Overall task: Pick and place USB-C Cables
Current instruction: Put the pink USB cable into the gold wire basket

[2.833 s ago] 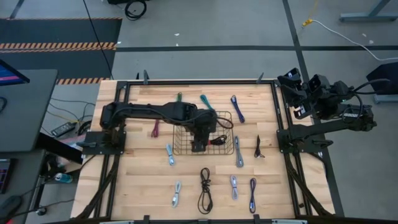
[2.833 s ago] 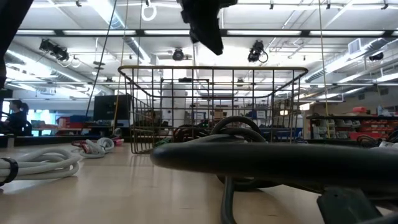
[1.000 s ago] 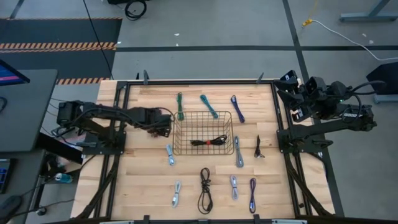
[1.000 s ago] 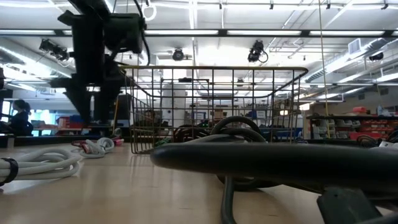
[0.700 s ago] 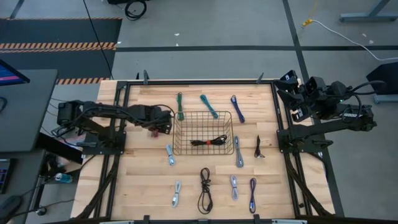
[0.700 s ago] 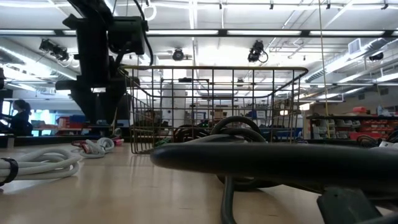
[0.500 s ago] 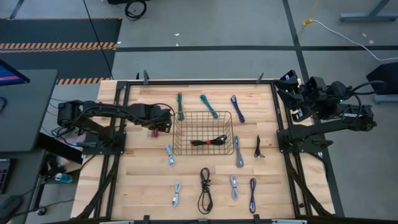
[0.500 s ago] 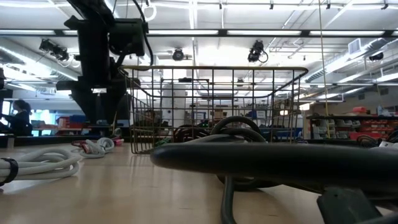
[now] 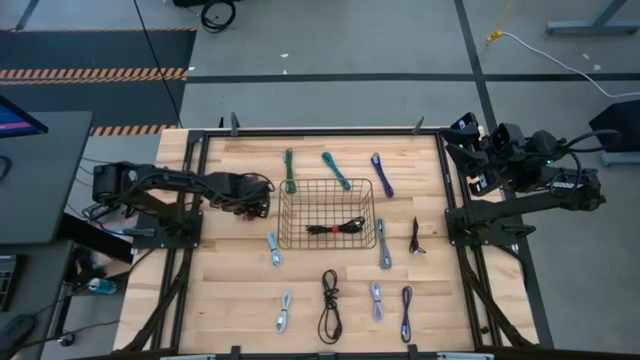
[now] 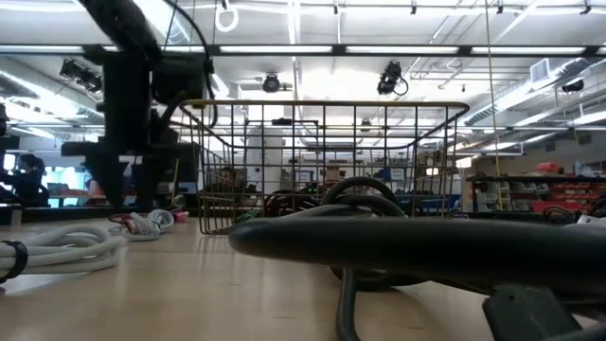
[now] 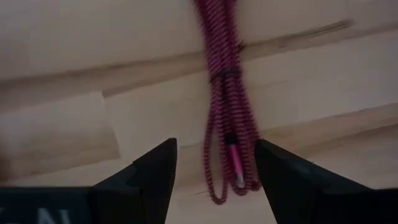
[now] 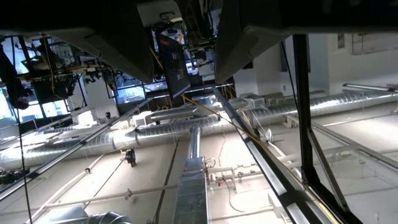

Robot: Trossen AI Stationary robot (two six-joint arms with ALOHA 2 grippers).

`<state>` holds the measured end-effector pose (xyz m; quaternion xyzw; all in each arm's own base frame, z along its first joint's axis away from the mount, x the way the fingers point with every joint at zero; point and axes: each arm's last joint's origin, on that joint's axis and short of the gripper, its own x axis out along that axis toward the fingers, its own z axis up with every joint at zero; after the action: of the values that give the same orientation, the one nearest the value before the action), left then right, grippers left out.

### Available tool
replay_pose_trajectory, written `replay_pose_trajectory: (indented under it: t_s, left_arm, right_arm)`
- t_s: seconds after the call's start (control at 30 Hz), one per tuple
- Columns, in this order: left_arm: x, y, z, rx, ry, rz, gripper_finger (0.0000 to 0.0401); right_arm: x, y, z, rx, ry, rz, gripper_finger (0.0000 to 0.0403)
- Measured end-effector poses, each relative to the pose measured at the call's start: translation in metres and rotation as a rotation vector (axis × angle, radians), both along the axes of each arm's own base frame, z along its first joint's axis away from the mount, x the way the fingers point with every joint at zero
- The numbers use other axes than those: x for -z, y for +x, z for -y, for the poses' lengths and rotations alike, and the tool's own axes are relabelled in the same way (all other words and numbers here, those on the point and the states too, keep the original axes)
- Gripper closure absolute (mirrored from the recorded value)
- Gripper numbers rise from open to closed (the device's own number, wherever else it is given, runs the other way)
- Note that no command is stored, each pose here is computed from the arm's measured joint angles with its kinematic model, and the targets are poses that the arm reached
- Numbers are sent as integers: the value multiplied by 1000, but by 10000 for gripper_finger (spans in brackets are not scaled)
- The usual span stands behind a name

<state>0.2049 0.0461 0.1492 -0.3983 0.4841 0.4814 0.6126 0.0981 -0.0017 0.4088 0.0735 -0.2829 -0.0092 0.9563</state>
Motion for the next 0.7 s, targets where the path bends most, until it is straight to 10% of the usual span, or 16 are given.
replay_pose_trajectory:
  t_s: [0.7]
  left_arm:
    - [8, 9, -1, 8, 16, 153, 198]
  right_arm:
    - [0, 0, 0, 0, 1, 0, 225]
